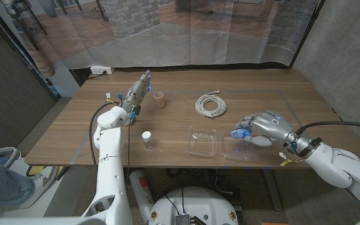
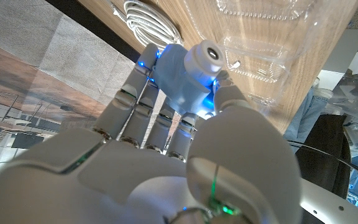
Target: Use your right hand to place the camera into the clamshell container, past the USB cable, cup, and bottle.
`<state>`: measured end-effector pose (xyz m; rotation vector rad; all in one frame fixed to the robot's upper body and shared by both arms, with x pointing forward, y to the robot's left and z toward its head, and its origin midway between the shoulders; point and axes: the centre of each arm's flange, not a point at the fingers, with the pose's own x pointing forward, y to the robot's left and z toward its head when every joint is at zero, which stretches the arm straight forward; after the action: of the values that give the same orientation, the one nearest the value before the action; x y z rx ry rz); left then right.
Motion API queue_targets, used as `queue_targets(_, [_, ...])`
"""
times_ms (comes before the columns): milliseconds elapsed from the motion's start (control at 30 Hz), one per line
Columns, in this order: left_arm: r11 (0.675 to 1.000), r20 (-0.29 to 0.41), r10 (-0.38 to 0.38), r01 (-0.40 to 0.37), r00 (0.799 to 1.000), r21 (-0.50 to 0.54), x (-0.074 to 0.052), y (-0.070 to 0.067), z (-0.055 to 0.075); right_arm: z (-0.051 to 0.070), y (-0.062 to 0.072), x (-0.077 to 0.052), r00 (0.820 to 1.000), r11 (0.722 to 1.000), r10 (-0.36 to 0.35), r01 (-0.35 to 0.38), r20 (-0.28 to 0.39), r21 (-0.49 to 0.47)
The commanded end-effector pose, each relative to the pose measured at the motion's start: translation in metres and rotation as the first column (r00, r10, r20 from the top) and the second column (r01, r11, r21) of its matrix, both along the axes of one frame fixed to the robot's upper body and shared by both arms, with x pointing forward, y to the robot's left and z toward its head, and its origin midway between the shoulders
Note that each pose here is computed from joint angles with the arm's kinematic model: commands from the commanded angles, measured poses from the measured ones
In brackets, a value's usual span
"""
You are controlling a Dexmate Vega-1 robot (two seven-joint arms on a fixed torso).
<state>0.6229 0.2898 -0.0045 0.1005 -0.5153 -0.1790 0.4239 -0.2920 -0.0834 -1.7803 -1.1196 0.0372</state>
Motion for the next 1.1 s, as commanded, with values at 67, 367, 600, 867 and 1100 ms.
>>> queue_targets(67, [1.0, -0.002, 0.003, -0.003, 1.0, -0.008, -0.001, 0.003, -0.003, -0.01, 0.011, 0.007, 1.0, 0.999, 0.011, -0.011, -0.018, -0.046])
queue_targets(367, [1.0, -0.007, 0.004, -0.004, 1.0, -0.014, 0.001, 0.004, -0.005, -0.014, 0.014, 0.012, 1.0, 0.998, 0.013, -0.014, -0.028, -0.06])
queue_targets(600, [1.0, -0.009, 0.001, -0.001, 1.0, -0.014, 0.004, 0.004, -0.005, -0.021, 0.014, 0.019, 0.999, 0.997, -0.002, -0.002, -0.053, -0.072])
queue_targets(867, [1.0, -0.011, 0.004, -0.004, 1.0, -0.014, 0.004, 0.005, -0.004, -0.027, 0.011, 0.021, 0.997, 0.998, -0.015, 0.01, -0.077, -0.065])
queue_targets(1100, [1.0, -0.014, 0.001, -0.001, 1.0, -0.014, 0.005, 0.004, -0.005, -0.033, 0.01, 0.022, 0.995, 0.997, -0.027, 0.02, -0.093, -0.071])
